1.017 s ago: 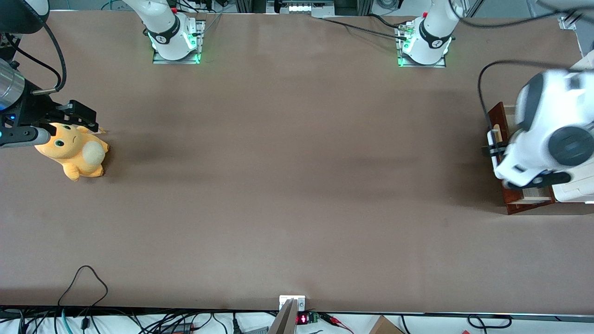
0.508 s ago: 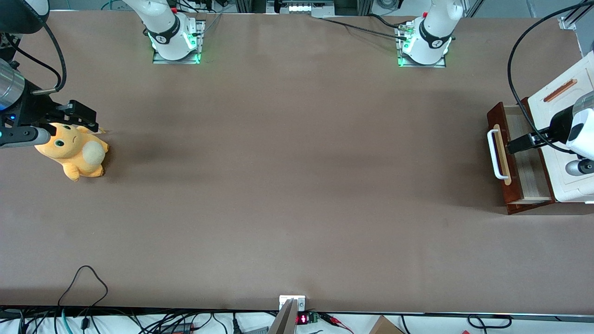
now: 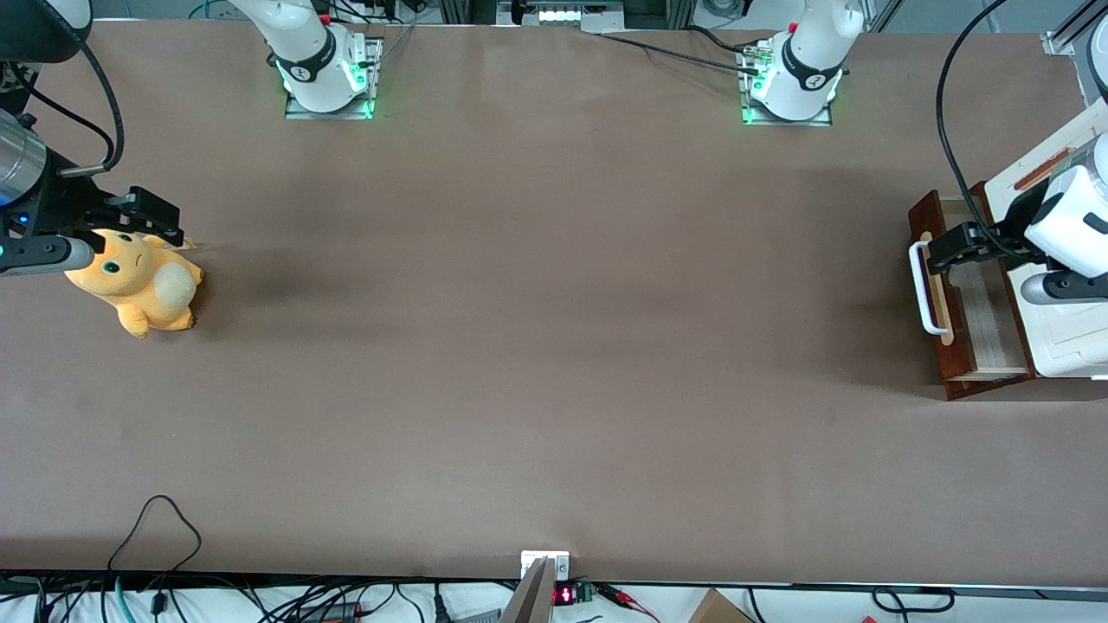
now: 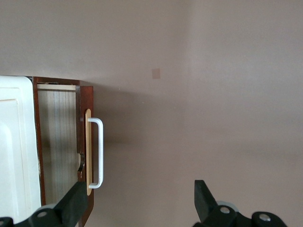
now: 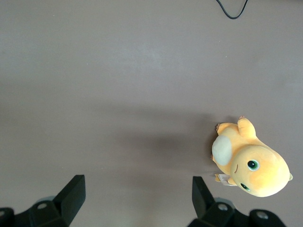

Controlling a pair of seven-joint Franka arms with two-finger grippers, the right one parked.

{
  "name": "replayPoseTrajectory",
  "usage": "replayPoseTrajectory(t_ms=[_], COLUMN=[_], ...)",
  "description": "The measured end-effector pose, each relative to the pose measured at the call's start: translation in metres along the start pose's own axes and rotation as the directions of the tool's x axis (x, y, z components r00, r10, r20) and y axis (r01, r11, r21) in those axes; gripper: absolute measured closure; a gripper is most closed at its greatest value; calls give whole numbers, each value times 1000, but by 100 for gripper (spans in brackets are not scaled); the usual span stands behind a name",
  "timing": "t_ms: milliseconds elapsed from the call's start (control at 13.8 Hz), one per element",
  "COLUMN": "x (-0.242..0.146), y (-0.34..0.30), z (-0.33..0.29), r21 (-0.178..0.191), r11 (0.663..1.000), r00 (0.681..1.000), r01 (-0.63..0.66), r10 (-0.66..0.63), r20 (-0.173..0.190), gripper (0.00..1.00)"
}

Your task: Open lower drawer with left arm only

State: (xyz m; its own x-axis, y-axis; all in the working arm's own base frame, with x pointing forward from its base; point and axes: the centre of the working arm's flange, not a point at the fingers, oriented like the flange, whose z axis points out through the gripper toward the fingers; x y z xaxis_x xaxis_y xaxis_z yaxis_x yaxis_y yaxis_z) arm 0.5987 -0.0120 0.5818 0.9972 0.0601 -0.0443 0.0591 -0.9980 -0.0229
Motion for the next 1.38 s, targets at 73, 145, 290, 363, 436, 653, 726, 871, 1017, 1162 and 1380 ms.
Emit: replayPoseTrajectory(t_ms=[73, 145, 290, 363, 436, 653, 726, 871, 1017, 1162, 1380], x=[-3, -5, -8, -10, -12, -20, -22, -26, -27, -26, -25], y=[0, 0, -5, -7, -7, -3, -2, -3, -3, -3, -3], z=[0, -2, -6, -8, -8, -4, -4, -7, -10, -11, -16], r21=[-4, -25, -63, -68, -70, -70, -70, -70, -69, -65, -65], r11=[1000, 1000, 997, 997, 997, 996, 996, 996, 996, 996, 996], r00=[1000, 1000, 999, 999, 999, 998, 998, 998, 998, 998, 998], r01=[-5, -14, -35, -39, -44, -55, -57, -57, -57, -59, -61], r10=[5, 15, 36, 40, 45, 58, 59, 59, 59, 60, 61], r20=[14, 22, 23, 22, 22, 36, 37, 33, 25, 12, -3], gripper=[0, 0, 0, 0, 0, 0, 0, 0, 0, 0, 0])
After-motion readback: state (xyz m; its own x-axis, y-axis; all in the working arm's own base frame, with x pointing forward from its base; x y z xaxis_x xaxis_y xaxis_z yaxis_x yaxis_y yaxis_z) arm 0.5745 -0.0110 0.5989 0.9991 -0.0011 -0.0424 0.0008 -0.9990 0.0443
